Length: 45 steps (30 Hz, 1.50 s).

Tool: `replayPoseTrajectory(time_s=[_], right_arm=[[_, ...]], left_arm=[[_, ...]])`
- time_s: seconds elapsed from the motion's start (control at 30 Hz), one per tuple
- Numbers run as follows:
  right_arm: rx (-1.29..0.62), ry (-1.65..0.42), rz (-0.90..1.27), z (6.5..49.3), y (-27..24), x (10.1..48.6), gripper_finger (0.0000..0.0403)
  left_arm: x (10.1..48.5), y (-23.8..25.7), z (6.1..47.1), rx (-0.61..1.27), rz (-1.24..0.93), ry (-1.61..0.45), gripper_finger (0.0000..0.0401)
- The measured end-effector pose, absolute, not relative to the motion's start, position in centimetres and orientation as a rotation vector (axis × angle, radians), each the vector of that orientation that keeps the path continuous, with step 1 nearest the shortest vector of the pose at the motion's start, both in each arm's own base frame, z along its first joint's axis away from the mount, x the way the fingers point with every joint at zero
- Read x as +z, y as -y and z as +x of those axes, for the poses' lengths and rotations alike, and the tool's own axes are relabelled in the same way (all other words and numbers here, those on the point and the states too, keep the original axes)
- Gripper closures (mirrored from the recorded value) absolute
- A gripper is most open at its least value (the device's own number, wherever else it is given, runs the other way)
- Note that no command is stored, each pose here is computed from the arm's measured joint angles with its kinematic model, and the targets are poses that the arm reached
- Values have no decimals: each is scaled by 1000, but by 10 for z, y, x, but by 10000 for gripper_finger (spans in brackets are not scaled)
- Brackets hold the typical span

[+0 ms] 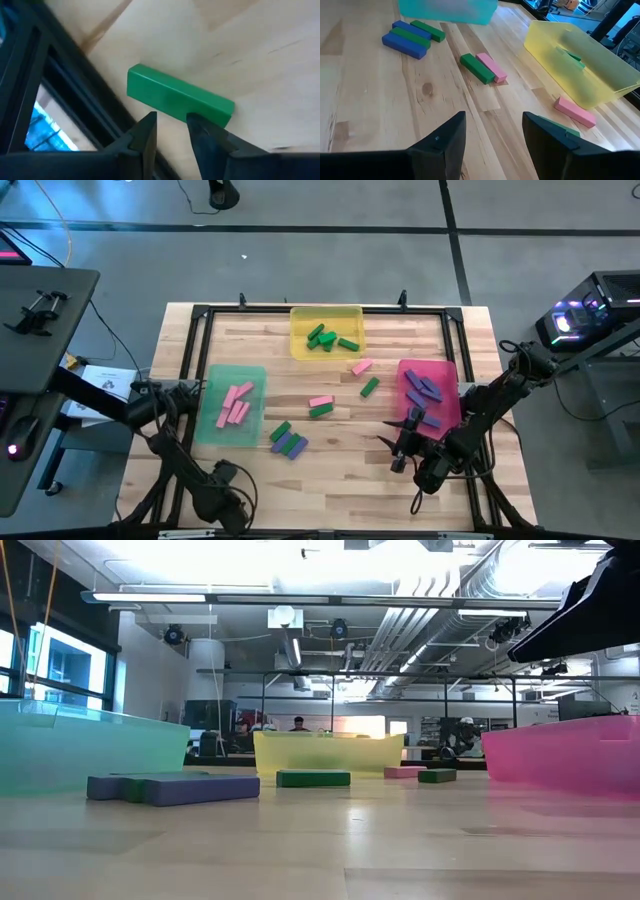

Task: Sort blocks
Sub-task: Put the green block into the yellow bin

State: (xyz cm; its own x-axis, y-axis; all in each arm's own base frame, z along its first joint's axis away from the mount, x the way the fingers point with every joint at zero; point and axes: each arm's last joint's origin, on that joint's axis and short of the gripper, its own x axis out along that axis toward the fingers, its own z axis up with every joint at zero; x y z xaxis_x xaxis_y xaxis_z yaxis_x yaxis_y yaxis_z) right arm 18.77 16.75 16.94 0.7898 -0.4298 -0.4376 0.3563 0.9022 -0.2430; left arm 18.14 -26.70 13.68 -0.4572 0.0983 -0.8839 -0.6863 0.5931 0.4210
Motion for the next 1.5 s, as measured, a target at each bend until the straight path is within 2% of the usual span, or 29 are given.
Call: replayPoseTrajectory(time_s=[0.13, 0.37, 0.47, 0.63, 0.8, 1.13, 1.5], right_arm=[[-426, -503, -150, 188, -168, 170, 224], [-426, -503, -154, 188, -168, 170, 224], [-426, -502, -154, 188, -168, 170, 224], [-426, -502, -154, 188, -168, 170, 224], [-426, -502, -154, 188, -168, 170, 224], [-420, -508, -143, 188, -168, 169, 224], [-414, -514, -135, 188, -168, 169, 224]], left_arm=[[146, 265, 201, 918, -457, -1687, 300], [173, 260, 248, 782, -364, -1260, 302], [186, 259, 264, 677, -274, -1185, 302], [192, 252, 280, 510, -102, -1231, 300], [187, 247, 295, 196, 112, -1319, 277], [158, 205, 306, -61, 85, -1620, 202], [142, 208, 301, -281, 214, -1574, 192]])
